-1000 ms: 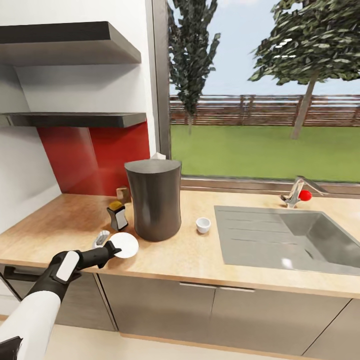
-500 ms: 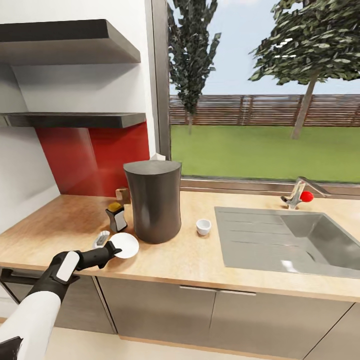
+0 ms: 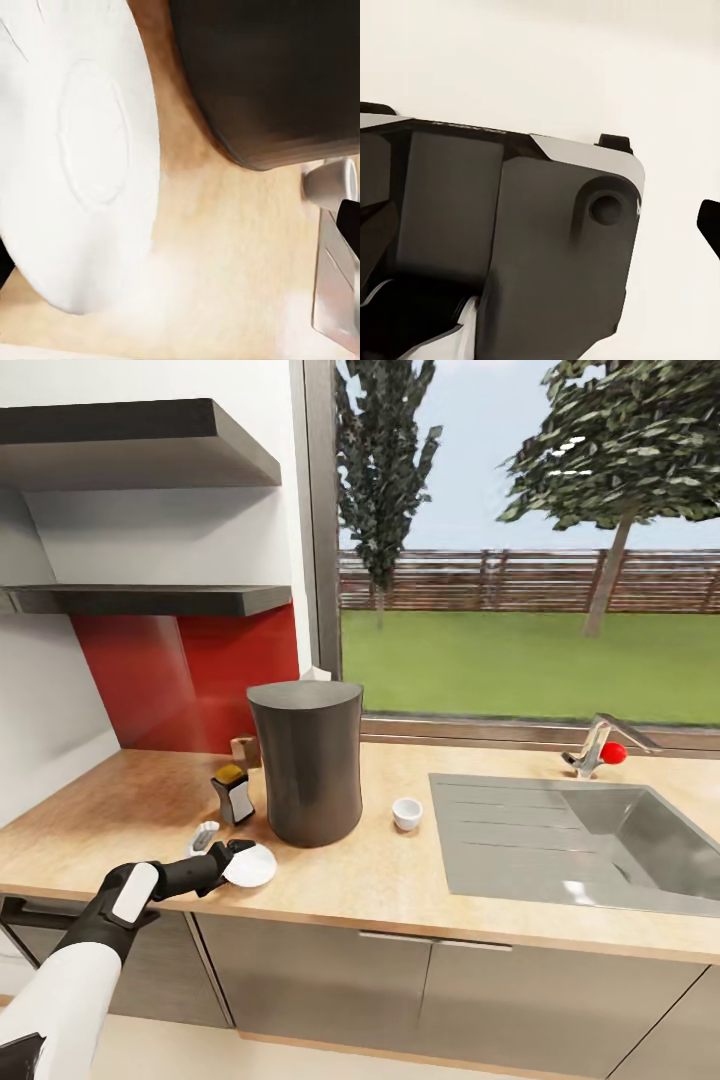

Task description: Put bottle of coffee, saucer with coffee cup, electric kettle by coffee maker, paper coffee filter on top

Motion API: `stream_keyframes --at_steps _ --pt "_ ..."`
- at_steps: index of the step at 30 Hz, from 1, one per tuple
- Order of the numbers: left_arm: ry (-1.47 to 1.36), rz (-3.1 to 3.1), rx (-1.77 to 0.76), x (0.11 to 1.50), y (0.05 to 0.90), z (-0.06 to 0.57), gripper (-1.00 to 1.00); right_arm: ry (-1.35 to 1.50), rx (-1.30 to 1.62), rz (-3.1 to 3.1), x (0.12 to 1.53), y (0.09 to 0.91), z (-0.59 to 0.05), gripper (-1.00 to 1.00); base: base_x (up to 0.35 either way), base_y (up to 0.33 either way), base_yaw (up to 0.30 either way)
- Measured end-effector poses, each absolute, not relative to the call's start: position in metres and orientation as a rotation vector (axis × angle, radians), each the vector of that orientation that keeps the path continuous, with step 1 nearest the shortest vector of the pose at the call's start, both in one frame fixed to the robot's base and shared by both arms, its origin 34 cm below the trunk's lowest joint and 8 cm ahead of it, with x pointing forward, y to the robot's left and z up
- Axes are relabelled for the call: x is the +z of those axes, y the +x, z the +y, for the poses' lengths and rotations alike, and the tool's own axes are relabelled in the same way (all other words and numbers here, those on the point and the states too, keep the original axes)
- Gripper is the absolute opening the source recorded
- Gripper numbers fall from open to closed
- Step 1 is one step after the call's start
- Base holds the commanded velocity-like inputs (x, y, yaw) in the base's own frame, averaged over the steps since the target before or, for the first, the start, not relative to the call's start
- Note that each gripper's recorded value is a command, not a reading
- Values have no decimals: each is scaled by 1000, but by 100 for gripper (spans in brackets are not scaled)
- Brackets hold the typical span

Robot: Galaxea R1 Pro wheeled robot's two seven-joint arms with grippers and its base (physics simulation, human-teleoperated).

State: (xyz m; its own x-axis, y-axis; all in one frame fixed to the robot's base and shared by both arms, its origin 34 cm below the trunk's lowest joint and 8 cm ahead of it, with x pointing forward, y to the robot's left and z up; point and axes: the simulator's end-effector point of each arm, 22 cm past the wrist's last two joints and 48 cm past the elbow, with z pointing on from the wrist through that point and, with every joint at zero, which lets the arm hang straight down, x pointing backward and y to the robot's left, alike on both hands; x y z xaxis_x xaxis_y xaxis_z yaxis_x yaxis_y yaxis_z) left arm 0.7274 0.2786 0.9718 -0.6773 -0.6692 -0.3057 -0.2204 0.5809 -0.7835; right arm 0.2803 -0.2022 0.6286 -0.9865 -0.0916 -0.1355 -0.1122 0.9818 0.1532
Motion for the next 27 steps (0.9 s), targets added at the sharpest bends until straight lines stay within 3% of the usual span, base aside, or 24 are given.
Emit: stream_keyframes --at_steps 15,27 --pt "-705 2221 -991 971 728 278 100 -155 244 3003 628 278 -202 100 -273 142 0" --pt "-703 2218 -1003 972 727 276 100 -155 243 3001 628 278 -202 100 -266 10 0"
